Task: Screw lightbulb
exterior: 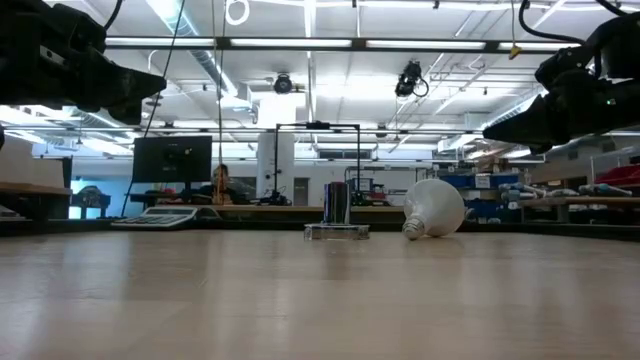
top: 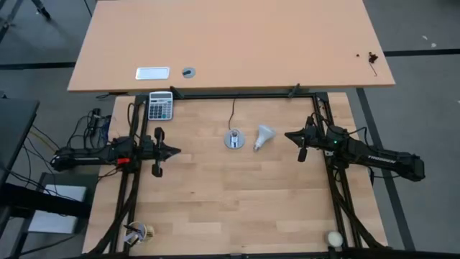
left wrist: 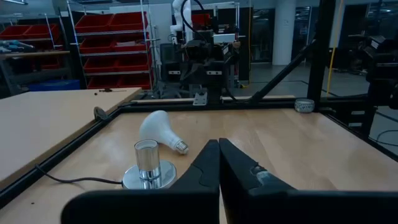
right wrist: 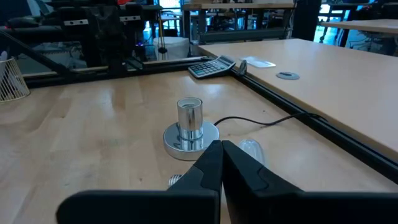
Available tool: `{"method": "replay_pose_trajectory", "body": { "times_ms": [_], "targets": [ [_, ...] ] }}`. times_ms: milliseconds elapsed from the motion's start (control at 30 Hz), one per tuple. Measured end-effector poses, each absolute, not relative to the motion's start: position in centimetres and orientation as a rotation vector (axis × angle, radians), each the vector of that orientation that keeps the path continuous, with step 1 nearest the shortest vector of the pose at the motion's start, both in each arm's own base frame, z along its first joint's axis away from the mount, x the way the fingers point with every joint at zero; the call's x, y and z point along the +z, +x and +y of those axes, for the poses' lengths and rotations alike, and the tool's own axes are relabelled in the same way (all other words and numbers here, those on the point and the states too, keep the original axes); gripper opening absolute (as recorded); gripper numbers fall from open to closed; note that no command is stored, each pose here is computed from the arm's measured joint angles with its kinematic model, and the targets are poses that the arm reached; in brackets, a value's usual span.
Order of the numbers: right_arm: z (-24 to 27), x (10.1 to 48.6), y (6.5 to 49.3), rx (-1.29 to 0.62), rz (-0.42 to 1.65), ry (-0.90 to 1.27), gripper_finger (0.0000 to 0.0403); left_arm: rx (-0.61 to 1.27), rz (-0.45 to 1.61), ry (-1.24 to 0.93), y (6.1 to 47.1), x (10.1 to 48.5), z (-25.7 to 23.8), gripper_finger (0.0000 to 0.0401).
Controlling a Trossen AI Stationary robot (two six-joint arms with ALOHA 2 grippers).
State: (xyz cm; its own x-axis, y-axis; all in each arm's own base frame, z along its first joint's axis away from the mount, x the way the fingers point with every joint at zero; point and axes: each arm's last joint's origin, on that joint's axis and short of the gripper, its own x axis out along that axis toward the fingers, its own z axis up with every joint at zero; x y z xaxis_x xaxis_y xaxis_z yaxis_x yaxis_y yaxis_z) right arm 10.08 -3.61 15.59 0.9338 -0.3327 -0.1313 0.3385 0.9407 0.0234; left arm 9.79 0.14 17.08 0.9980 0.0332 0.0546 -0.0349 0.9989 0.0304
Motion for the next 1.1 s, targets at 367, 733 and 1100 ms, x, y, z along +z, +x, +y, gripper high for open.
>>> {"method": "replay_pose_trajectory", "body": {
  "times_ms": [367, 733, 1100],
  "targets": [
    [-3.6, 15.6, 10.1, -0.343, 0.126, 0.046, 0.0018, 0.034, -0.054, 0.031, 9.8, 17.1, 0.1, 0.0001],
    [-3.6, 15.6, 10.1, -0.344, 0.126, 0.046, 0.0018, 0.034, -0.076, 0.017, 9.8, 17.3, 0.1, 0.0001],
    [-3.6, 15.6, 10.1, -0.343, 0.126, 0.046, 0.0018, 0.006, -0.193, -0.129, 9.6, 18.4, 0.1, 0.0001]
  ]
}}
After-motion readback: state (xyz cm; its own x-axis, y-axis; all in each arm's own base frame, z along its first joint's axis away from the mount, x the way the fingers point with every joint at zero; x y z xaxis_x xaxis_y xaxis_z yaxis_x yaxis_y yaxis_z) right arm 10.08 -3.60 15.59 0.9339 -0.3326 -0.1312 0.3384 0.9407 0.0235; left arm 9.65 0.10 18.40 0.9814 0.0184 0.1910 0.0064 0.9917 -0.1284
